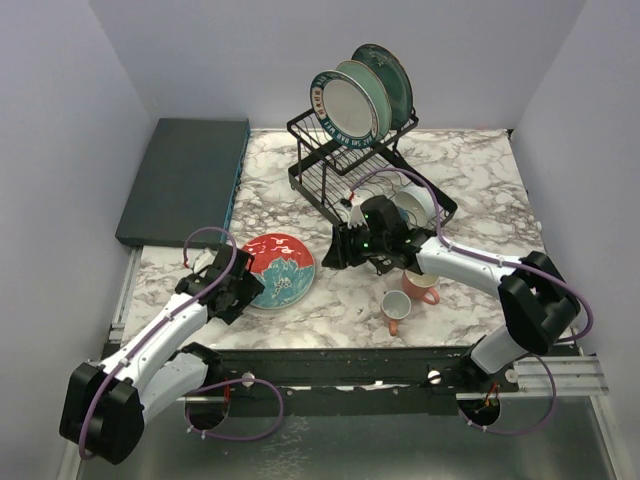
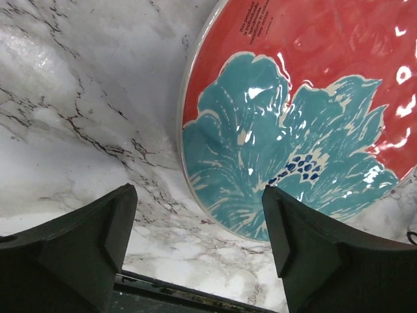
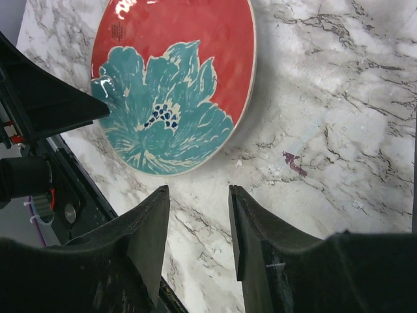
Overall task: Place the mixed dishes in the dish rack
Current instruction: Pick up the plate at the center of the board.
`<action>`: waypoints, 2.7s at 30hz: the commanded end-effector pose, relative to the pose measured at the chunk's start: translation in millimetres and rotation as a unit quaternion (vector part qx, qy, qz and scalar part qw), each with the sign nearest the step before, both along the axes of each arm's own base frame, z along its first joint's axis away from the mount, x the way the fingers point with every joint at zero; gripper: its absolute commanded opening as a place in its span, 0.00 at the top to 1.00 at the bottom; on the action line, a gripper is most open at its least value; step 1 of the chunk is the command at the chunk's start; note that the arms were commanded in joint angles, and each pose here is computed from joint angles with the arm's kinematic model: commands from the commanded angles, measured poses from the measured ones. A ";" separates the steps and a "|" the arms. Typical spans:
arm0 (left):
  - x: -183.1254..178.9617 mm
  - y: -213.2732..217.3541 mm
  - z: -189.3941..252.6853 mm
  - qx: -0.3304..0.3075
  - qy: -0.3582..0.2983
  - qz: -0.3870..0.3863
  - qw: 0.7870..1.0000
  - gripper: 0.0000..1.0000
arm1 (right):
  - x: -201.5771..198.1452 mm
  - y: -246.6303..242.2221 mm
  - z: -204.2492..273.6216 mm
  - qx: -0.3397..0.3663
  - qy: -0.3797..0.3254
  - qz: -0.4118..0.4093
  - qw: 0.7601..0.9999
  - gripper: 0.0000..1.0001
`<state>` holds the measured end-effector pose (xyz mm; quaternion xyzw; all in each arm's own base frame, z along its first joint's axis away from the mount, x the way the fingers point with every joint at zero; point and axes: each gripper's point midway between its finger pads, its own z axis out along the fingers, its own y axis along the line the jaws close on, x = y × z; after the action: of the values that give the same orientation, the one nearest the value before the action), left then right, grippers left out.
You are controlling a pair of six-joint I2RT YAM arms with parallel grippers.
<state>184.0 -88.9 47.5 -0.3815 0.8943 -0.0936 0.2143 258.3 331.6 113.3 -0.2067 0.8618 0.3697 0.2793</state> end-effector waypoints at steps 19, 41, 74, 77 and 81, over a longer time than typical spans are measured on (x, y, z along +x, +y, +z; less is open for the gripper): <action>3.1 -16.0 -5.4 -0.031 -0.006 -0.037 0.999 0.82 | -7.3 7.1 -15.4 0.016 0.017 0.016 1.000 0.52; -3.8 -27.1 -31.4 -0.040 0.028 -0.086 0.995 1.00 | 1.4 -1.1 -44.2 -0.011 0.042 -0.039 0.998 0.43; -8.2 -40.2 -54.4 -0.063 0.045 -0.127 0.989 1.00 | 19.0 3.0 -56.0 -0.008 0.049 -0.087 0.995 0.36; -11.4 -42.1 -59.6 -0.069 0.052 -0.130 0.988 1.00 | 17.5 8.8 -57.4 0.002 0.056 -0.077 0.996 0.36; -10.0 -42.5 -57.9 -0.070 0.045 -0.132 0.988 1.00 | 16.9 15.4 -57.2 0.015 0.061 -0.067 0.996 0.36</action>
<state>211.3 -139.4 18.6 -0.2926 0.9151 -0.1986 0.1937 273.2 331.3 49.8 -0.1148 0.8965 0.3434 0.2554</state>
